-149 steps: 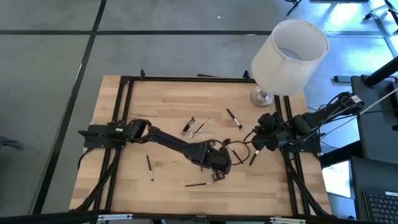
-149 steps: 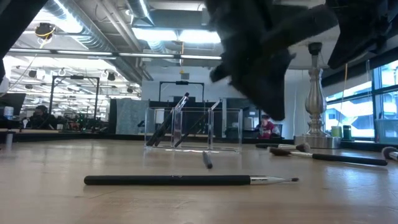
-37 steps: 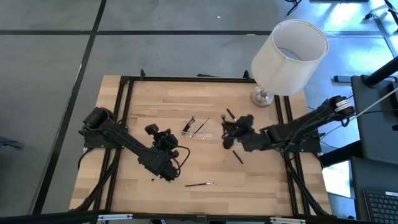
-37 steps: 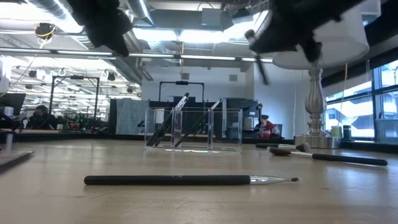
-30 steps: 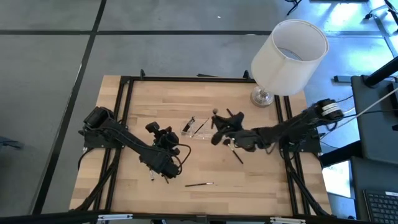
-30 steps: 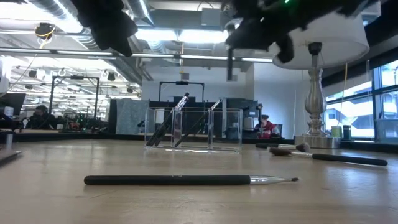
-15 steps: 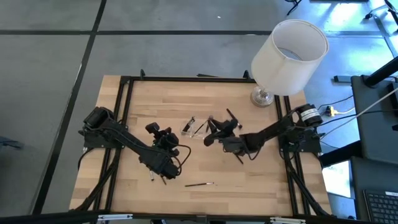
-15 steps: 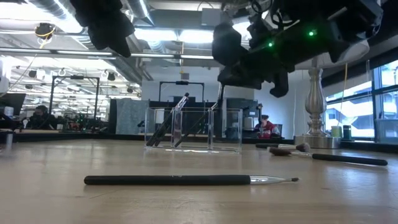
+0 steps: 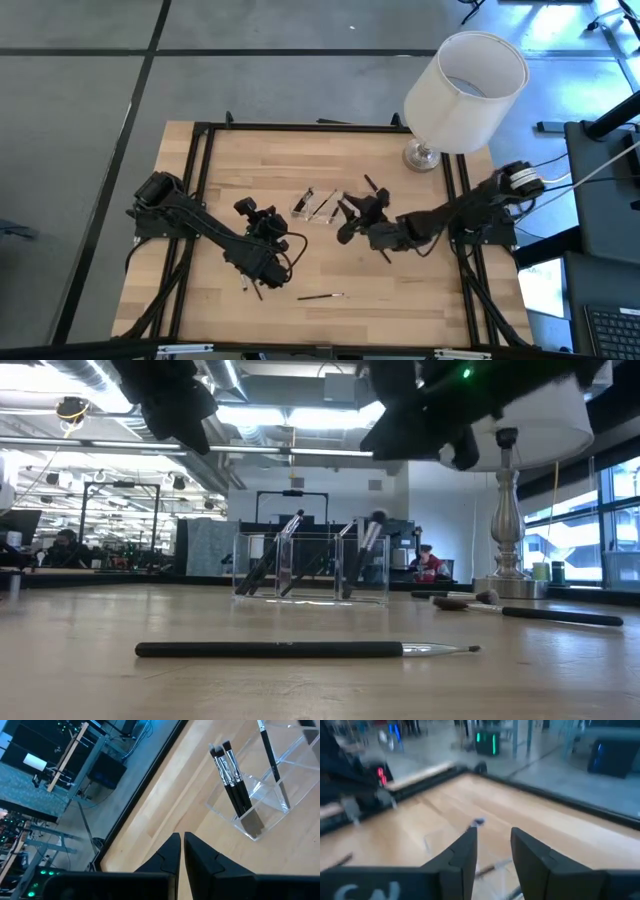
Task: Put items in baskets/containers
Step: Put the blush brush into the transparent organizer
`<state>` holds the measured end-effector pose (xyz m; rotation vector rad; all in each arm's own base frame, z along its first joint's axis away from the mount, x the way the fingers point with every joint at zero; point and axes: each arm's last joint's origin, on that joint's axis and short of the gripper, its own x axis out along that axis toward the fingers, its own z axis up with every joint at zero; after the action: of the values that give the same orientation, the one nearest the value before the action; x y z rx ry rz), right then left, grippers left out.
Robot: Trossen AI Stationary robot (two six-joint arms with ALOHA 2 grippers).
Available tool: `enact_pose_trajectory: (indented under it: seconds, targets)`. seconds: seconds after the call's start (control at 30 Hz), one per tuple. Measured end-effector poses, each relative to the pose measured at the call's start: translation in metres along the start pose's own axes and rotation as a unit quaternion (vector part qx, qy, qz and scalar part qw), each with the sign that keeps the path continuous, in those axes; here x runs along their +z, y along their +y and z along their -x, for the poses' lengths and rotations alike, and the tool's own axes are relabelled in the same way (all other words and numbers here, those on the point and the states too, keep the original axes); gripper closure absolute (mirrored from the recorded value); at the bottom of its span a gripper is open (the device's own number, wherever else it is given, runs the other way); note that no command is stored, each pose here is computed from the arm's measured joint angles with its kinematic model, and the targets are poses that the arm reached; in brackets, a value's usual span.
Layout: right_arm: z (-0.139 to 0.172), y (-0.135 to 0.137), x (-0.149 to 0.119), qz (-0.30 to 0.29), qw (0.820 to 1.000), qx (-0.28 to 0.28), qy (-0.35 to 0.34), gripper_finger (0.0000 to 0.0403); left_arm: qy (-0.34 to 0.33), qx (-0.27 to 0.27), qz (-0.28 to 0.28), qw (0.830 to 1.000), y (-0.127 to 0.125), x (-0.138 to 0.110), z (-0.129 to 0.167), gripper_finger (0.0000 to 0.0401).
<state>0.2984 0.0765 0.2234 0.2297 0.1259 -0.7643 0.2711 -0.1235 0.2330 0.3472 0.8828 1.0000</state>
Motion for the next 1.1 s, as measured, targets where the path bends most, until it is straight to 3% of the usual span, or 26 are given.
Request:
enact_pose_trajectory:
  seconds: [0.13,0.3,0.53,0.73,0.93,1.1]
  targets:
    - [0.010,-0.012,0.020,0.016,0.994,0.000,0.106,0.0283,-0.011,-0.004,0.014,1.000,-0.002,0.001,0.000,0.0382]
    - [0.021,-0.028,0.028,0.058,0.974,-0.045,0.214,0.0283,-0.061,-0.030,0.082,0.994,-0.016,0.015,-0.005,0.0382]
    - [0.033,-0.047,0.018,0.076,0.935,-0.088,0.334,0.0283,-0.047,-0.080,0.063,0.994,-0.027,0.029,-0.014,0.0379]
    - [0.037,-0.058,0.000,0.096,0.902,-0.087,0.412,0.0279,-0.029,-0.095,0.048,0.994,-0.028,0.029,-0.015,0.0354]
    - [0.041,-0.068,-0.014,0.110,0.881,-0.100,0.449,0.0240,-0.017,-0.107,0.037,0.993,-0.030,0.028,-0.015,0.0324]
    - [0.039,-0.078,-0.020,0.127,0.885,-0.137,0.426,0.0205,0.004,-0.120,-0.007,0.993,-0.039,0.023,-0.018,0.0315]
